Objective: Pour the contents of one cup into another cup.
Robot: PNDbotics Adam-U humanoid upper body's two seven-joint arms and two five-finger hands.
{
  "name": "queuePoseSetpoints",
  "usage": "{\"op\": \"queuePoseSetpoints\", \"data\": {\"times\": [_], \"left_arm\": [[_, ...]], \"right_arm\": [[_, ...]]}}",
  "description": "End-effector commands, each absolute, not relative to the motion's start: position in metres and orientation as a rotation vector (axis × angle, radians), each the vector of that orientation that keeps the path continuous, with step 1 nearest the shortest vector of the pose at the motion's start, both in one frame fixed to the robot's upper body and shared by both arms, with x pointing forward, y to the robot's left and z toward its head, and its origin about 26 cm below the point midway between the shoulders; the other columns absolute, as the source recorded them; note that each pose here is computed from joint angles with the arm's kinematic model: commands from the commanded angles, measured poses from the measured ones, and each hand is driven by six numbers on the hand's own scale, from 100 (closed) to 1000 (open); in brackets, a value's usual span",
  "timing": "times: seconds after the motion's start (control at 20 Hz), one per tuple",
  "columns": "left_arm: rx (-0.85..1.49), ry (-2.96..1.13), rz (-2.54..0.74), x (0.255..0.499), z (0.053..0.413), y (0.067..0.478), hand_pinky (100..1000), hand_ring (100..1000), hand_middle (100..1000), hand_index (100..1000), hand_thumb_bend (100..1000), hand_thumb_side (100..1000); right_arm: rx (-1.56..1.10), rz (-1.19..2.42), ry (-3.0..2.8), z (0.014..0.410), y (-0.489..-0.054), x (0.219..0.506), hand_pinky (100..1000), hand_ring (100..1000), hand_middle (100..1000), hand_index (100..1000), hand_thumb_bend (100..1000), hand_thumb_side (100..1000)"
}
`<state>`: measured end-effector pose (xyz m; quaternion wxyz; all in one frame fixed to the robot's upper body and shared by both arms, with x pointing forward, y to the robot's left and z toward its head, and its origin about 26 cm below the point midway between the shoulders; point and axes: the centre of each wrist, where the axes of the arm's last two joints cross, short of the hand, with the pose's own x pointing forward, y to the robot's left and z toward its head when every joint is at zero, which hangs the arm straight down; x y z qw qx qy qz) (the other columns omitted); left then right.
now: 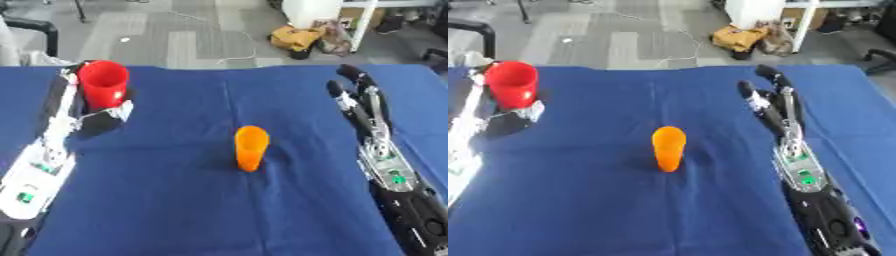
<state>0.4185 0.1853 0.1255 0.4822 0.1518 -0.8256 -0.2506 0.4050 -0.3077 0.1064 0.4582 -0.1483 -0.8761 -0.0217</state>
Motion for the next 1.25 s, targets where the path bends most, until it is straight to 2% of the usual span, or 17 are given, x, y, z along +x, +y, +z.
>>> {"op": "queuePoseSetpoints", "data": {"times": [0.05, 0.1, 0.15, 0.2, 0.25, 0.3, 0.35, 0.5, 0.55, 0.75, 1.1, 1.25], "left_arm": [[0.255, -2.012, -0.606, 0.421, 0.118, 0.173, 109, 272, 340, 746, 424, 315], [0.222, -2.002, -0.608, 0.422, 0.112, 0.169, 118, 276, 343, 747, 465, 333], [0.198, -1.995, -0.614, 0.423, 0.107, 0.166, 145, 293, 355, 749, 614, 386], [0.179, -1.991, -0.626, 0.423, 0.102, 0.163, 157, 302, 363, 751, 680, 403], [0.174, -1.991, -0.648, 0.423, 0.099, 0.161, 232, 358, 413, 771, 942, 443], [0.190, -1.995, -0.678, 0.423, 0.098, 0.161, 270, 395, 448, 785, 1000, 474], [0.221, -2.001, -0.707, 0.423, 0.098, 0.163, 375, 493, 550, 818, 1000, 579], [0.286, -2.021, -0.729, 0.422, 0.103, 0.167, 434, 547, 608, 824, 1000, 609], [0.296, -2.025, -0.726, 0.421, 0.105, 0.168, 495, 610, 683, 833, 1000, 645], [0.305, -2.080, -0.642, 0.413, 0.118, 0.185, 514, 623, 703, 838, 1000, 688], [0.259, -2.162, -0.449, 0.390, 0.142, 0.208, 493, 617, 695, 829, 1000, 744], [0.202, -2.167, -0.374, 0.381, 0.150, 0.219, 478, 615, 695, 825, 1000, 796]], "right_arm": [[-0.361, -0.106, -2.249, 0.139, -0.309, 0.401, 714, 938, 756, 844, 791, 700], [-0.350, -0.111, -2.263, 0.143, -0.306, 0.400, 714, 937, 755, 844, 787, 699], [-0.340, -0.114, -2.274, 0.147, -0.303, 0.399, 714, 933, 750, 842, 781, 697], [-0.330, -0.117, -2.284, 0.150, -0.301, 0.398, 714, 932, 749, 842, 779, 696], [-0.321, -0.116, -2.292, 0.152, -0.299, 0.397, 714, 930, 747, 842, 775, 695], [-0.315, -0.116, -2.296, 0.154, -0.297, 0.396, 713, 928, 745, 842, 774, 695], [-0.312, -0.117, -2.299, 0.155, -0.297, 0.395, 711, 924, 739, 840, 769, 698], [-0.312, -0.132, -2.299, 0.157, -0.298, 0.393, 710, 921, 736, 839, 766, 699], [-0.312, -0.135, -2.299, 0.157, -0.298, 0.393, 705, 914, 726, 838, 761, 700], [-0.318, -0.144, -2.291, 0.156, -0.300, 0.391, 698, 909, 719, 835, 758, 704], [-0.315, -0.122, -2.286, 0.155, -0.302, 0.390, 684, 901, 715, 830, 759, 710], [-0.310, -0.111, -2.282, 0.154, -0.302, 0.390, 640, 877, 705, 823, 753, 717]]}}
